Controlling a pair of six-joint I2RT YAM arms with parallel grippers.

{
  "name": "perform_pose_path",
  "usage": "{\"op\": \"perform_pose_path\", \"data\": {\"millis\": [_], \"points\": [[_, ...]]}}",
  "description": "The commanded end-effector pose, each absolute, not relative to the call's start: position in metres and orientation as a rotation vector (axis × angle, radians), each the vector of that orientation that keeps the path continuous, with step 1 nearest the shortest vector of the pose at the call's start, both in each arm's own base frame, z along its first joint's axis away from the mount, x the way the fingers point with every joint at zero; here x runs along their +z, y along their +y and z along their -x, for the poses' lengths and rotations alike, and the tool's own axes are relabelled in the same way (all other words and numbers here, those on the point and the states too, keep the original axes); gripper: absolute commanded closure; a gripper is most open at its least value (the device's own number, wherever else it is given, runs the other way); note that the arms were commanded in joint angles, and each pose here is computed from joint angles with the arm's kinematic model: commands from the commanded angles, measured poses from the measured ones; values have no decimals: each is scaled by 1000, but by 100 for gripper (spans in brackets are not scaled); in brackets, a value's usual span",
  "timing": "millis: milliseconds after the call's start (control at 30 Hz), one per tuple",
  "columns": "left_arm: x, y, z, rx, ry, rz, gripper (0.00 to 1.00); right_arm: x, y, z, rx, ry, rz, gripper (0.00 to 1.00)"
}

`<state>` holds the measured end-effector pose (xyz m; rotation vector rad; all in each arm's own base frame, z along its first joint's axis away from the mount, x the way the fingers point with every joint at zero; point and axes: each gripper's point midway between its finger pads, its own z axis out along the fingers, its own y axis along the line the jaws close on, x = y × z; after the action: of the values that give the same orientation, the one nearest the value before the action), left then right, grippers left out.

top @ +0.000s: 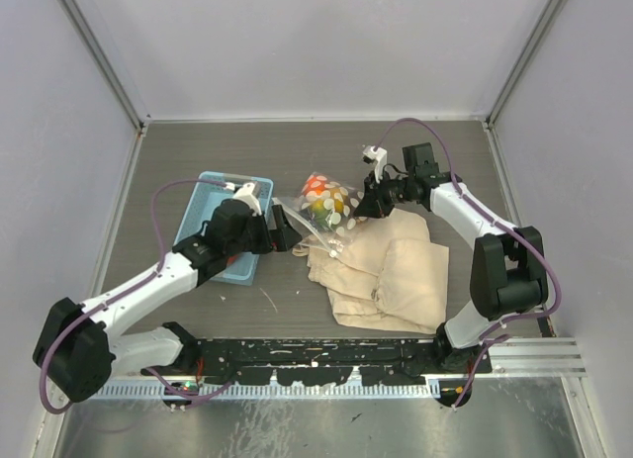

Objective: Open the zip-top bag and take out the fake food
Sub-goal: Pick up the fake fruit from the zipper food storage bag.

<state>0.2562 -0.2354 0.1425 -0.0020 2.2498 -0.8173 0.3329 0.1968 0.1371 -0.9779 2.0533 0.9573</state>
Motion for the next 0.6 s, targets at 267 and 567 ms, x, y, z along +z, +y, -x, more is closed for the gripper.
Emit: {"op": "perform_pose_path", "data": {"millis": [267,567], "points": [[179,-258,-281,-835,2128,-32,2,168,199,-333,954,1922,994,83],[176,-271,-284,-850,2122,-85,2,171,200,-332,963,1909,989,83]]}}
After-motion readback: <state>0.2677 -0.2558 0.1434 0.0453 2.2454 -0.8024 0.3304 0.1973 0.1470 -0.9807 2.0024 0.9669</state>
